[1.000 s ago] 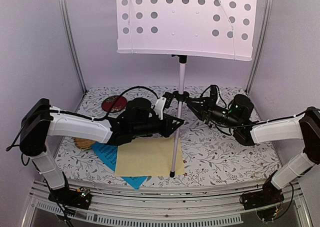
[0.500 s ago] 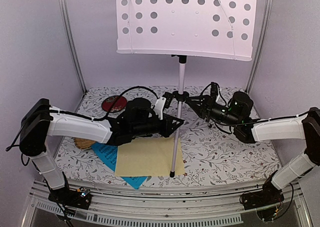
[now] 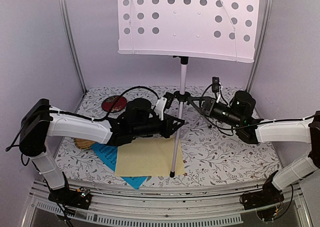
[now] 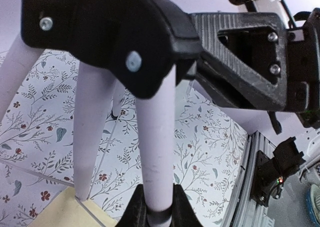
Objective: Pack up the instrument practice props
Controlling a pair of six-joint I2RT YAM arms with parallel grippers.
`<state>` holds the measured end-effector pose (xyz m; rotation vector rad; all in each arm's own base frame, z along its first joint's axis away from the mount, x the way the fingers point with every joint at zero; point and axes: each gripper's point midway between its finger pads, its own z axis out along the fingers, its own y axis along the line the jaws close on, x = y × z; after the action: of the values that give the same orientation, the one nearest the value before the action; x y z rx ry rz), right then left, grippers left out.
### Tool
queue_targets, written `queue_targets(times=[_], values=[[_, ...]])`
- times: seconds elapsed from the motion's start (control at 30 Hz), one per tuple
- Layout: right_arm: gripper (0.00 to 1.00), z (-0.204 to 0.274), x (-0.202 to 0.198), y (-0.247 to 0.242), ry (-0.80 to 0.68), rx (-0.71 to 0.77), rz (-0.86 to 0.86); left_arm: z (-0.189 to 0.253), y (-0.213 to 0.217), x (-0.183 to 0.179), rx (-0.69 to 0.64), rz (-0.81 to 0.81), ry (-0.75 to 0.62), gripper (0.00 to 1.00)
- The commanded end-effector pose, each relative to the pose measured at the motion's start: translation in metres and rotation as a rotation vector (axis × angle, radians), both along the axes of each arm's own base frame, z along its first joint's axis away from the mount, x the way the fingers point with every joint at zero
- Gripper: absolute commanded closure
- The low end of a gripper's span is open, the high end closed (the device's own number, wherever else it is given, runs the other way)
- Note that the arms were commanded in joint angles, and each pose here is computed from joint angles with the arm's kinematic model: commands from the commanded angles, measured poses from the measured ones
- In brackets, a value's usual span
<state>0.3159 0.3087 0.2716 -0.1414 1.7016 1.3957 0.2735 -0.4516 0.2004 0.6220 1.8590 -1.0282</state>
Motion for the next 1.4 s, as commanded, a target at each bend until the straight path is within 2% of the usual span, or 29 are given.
queue_targets(times=[0.0,0.03,0.13,0.2,0.27,0.37,0.47,0.6,0.73,0.9,1.03,1.27,1.37], values=[[0.95,-0.003,-0.001,-0.010,-0.397,-0.355,-0.117,0.003,0.006,-0.002,0.033,-0.004,-0.037,1.00],[0.94,-0.007,-0.005,-0.004,-0.506,-0.467,-0.102,0.003,0.006,-0.003,0.035,-0.005,-0.035,1.00],[0.91,-0.008,0.006,-0.008,-0.635,-0.672,-0.162,0.004,0.005,-0.002,0.034,-0.004,-0.036,1.00],[0.78,0.000,0.011,-0.017,-0.686,-0.728,-0.221,0.004,0.005,-0.002,0.036,-0.003,-0.035,1.00],[0.63,0.015,0.007,-0.022,-0.712,-0.706,-0.244,0.004,0.005,-0.002,0.038,-0.002,-0.034,1.00],[0.41,0.034,-0.013,-0.030,-0.749,-0.595,-0.217,0.003,0.007,-0.001,0.043,0.003,-0.035,1.00],[0.32,0.039,-0.017,-0.048,-0.686,-0.430,-0.158,0.004,0.007,-0.002,0.041,0.004,-0.037,1.00],[0.30,0.035,0.004,-0.071,-0.543,-0.315,-0.113,0.004,0.006,-0.003,0.039,-0.005,-0.034,1.00],[0.29,0.051,0.010,-0.064,-0.476,-0.168,0.069,0.006,0.007,-0.003,0.035,-0.002,-0.036,1.00],[0.31,0.072,0.019,-0.031,-0.517,-0.107,0.257,0.007,0.007,-0.002,0.033,0.000,-0.036,1.00],[0.34,0.093,0.024,-0.005,-0.579,-0.106,0.308,0.007,0.006,-0.002,0.036,0.002,-0.038,1.00],[0.40,0.096,0.021,0.028,-0.625,-0.122,0.408,0.009,0.005,-0.001,0.040,-0.001,-0.046,1.00],[0.43,0.112,0.017,0.035,-0.678,-0.112,0.427,0.009,0.005,0.000,0.042,-0.001,-0.048,1.00]])
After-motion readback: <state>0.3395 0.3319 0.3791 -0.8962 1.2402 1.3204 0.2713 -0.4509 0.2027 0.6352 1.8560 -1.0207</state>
